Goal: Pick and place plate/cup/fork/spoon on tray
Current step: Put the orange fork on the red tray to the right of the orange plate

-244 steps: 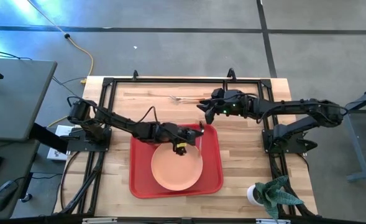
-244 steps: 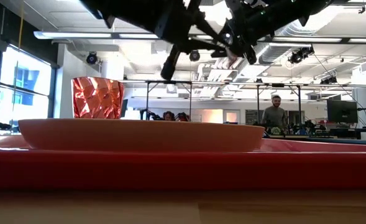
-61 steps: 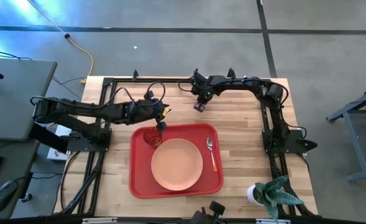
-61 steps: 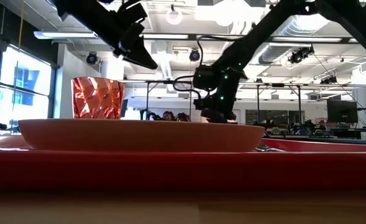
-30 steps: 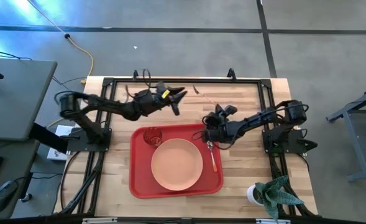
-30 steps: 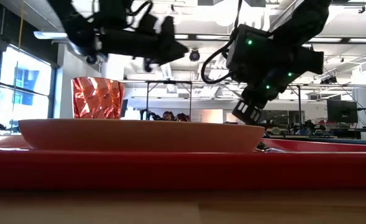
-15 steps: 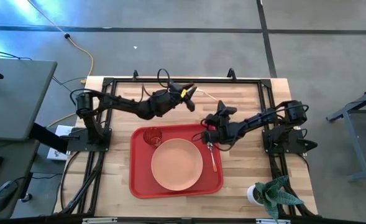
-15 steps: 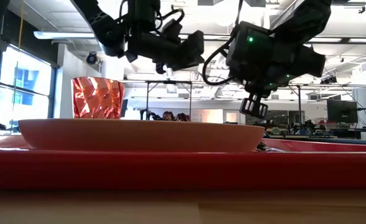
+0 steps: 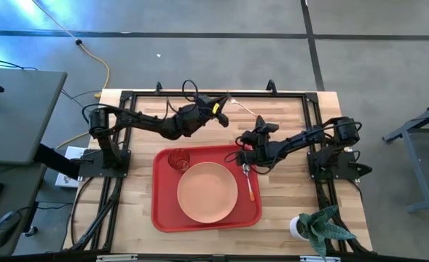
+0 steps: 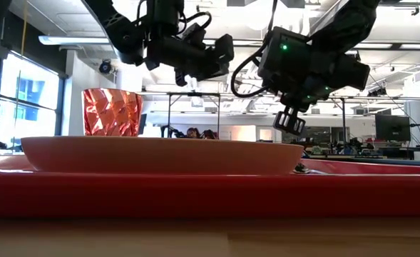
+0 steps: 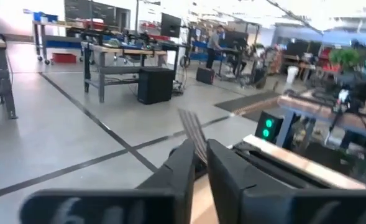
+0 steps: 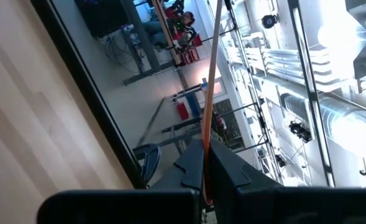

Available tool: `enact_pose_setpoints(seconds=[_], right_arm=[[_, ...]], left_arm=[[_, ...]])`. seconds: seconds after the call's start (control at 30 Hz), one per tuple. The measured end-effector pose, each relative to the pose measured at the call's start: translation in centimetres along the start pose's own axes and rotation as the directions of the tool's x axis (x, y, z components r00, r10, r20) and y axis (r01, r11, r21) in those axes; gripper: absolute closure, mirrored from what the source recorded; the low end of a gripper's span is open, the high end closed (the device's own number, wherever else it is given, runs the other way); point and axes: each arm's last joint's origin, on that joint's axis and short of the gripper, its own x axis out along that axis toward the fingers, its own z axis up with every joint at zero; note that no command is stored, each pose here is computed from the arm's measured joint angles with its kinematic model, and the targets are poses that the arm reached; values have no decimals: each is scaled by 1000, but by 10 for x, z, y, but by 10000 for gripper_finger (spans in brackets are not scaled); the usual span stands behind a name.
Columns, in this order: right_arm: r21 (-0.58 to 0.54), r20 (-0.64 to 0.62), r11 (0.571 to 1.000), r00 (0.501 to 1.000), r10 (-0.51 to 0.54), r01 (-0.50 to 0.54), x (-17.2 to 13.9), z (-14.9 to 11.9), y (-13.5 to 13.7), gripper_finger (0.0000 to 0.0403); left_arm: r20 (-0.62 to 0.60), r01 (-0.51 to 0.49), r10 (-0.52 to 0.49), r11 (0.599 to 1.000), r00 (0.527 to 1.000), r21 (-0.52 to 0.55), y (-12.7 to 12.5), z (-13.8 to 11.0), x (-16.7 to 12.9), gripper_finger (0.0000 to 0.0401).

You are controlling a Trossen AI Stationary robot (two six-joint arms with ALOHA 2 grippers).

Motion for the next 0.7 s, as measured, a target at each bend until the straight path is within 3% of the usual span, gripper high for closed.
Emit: enact_pose_setpoints(seconds=[0.13, 0.3, 0.37, 0.47, 0.57, 0.7], right_arm=[[-4, 7, 1000, 1000, 4, -4, -2, 0, 0, 402], [-9, 1, 1000, 1000, 5, -5, 0, 0, 0, 403], [-17, -1, 1000, 1000, 2, -2, 0, 1, 0, 403], [-42, -3, 999, 1000, 1, -1, 1, 3, 0, 403], [-60, -3, 998, 1000, 2, -2, 1, 5, 0, 403], [-83, 3, 997, 1000, 8, -8, -1, 6, 0, 403]], left_arm=[[0, 33, -33, 998, 999, -51, 12, 2, 7, 323], [-16, 204, -209, 966, 978, -159, 23, 4, 15, 284], [-17, 229, -236, 955, 971, -187, 24, 4, 16, 276], [-19, 232, -240, 955, 971, -184, 25, 4, 16, 267], [-22, 173, -180, 968, 983, -183, 26, 3, 16, 270], [-48, 133, -139, 985, 989, -111, 33, 1, 19, 308]])
